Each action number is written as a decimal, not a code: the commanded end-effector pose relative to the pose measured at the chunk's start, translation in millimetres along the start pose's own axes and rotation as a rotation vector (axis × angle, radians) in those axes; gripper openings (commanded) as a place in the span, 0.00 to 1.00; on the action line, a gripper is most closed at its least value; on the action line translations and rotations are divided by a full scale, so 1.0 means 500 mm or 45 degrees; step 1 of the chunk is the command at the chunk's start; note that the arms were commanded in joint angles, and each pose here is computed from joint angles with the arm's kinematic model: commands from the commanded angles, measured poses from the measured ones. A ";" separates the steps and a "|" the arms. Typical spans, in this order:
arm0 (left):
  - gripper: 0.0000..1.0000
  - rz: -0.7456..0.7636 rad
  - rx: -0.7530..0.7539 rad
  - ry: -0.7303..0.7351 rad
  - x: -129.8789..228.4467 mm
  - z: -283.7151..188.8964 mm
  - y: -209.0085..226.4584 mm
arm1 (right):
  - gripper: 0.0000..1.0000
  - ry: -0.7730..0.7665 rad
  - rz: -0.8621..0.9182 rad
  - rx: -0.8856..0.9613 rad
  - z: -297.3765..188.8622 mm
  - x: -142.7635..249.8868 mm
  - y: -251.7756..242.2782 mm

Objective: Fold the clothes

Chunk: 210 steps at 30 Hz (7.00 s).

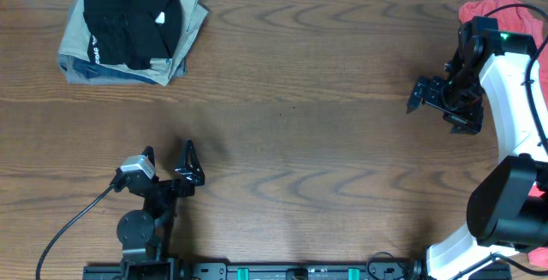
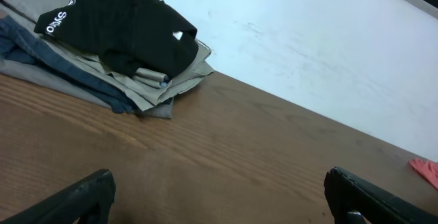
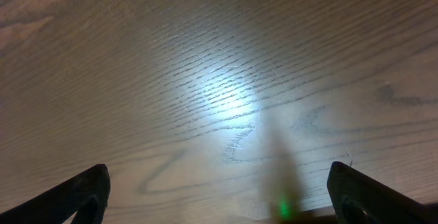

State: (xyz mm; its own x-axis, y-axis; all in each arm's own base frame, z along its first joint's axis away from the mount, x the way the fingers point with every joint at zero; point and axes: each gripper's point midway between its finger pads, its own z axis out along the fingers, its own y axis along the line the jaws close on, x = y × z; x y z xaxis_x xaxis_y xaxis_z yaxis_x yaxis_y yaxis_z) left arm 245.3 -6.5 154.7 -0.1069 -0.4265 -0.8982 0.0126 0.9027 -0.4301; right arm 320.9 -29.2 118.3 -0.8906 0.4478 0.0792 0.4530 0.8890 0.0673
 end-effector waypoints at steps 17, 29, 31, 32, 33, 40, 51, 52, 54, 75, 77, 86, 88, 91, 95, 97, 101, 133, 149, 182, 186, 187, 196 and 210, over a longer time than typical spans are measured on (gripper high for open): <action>0.98 -0.009 -0.014 0.060 0.027 0.000 0.010 | 0.99 -0.032 -0.018 -0.006 -0.014 -0.004 0.002; 0.98 -0.009 -0.015 0.060 0.027 0.000 0.010 | 0.99 -0.033 -0.024 -0.006 -0.014 -0.003 0.005; 0.98 -0.009 -0.014 0.060 0.027 0.000 0.010 | 0.99 -0.050 -0.038 -0.011 -0.022 0.000 0.011; 0.98 -0.009 -0.014 0.060 0.027 0.000 0.010 | 0.99 -0.064 -0.048 -0.016 -0.029 0.003 0.016; 0.98 -0.009 -0.014 0.060 0.027 0.000 0.010 | 0.99 -0.081 -0.061 -0.022 -0.038 0.006 0.022; 0.98 -0.009 -0.014 0.060 0.027 0.000 0.010 | 0.99 -0.311 -0.251 -0.118 -0.151 0.073 0.095; 0.98 -0.009 -0.014 0.060 0.027 0.000 0.010 | 0.99 -0.628 -0.594 -0.342 -0.311 0.246 0.172; 0.98 -0.009 -0.014 0.060 0.027 0.000 0.010 | 0.99 -0.651 -0.599 -0.357 -0.321 0.253 0.169; 0.98 -0.009 -0.015 0.060 0.027 0.000 0.010 | 0.99 -0.706 -0.596 -0.387 -0.345 0.267 0.156; 0.98 -0.009 -0.015 0.060 0.027 0.000 0.010 | 0.99 -1.410 -0.394 -0.725 -0.324 0.309 0.022; 0.98 -0.009 -0.014 0.060 0.027 0.000 0.010 | 0.99 -1.493 -0.387 -0.748 -0.310 0.306 0.016; 0.98 -0.009 -0.014 0.060 0.027 0.000 0.010 | 0.99 -1.667 -0.399 -0.803 -0.223 0.282 0.013; 0.98 -0.009 -0.014 0.060 0.027 0.000 0.010 | 0.99 -1.703 -0.416 -0.825 -0.211 0.274 0.018; 0.98 -0.009 -0.014 0.060 0.027 0.000 0.010 | 0.99 -1.768 -0.454 -0.873 -0.203 0.263 0.031; 0.98 -0.009 -0.014 0.060 0.027 0.000 0.010 | 0.99 -1.841 -0.468 -0.944 -0.201 0.248 0.045; 0.98 -0.009 -0.014 0.060 0.027 0.000 0.010 | 0.99 -1.861 -0.458 -0.966 -0.200 0.243 0.046; 0.98 -0.009 -0.015 0.060 0.027 0.000 0.010 | 0.99 -1.953 -0.453 -0.976 -0.209 0.233 0.045; 0.98 -0.009 -0.014 0.060 0.027 0.000 0.010 | 0.99 -1.856 -0.551 -0.704 -0.071 0.192 0.031; 0.98 -0.009 -0.014 0.060 0.027 0.000 0.010 | 0.99 -1.855 -0.551 -0.704 -0.071 0.192 0.031; 0.98 -0.009 -0.014 0.060 0.027 0.000 0.010 | 0.99 -1.854 -0.551 -0.703 -0.070 0.192 0.031; 0.98 -0.009 -0.014 0.060 0.027 0.000 0.010 | 0.99 -1.855 -0.551 -0.704 -0.070 0.192 0.031; 0.98 -0.009 -0.014 0.060 0.027 0.000 0.010 | 0.99 -1.854 -0.551 -0.703 -0.070 0.192 0.031; 0.98 -0.009 -0.014 0.060 0.027 0.000 0.010 | 0.99 -1.855 -0.551 -0.704 -0.070 0.192 0.031; 0.98 -0.009 -0.014 0.060 0.027 0.000 0.010 | 0.99 -1.855 -0.551 -0.704 -0.070 0.192 0.031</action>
State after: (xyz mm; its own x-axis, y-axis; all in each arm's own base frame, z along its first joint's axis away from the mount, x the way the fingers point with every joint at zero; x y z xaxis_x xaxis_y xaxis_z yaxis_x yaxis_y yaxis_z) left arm 244.8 -6.4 155.3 -0.1105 -0.4267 -0.8976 0.0105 0.9026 -0.4303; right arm 243.9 27.0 162.3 -0.0883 0.1916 -0.9775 -0.1694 0.9641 0.2043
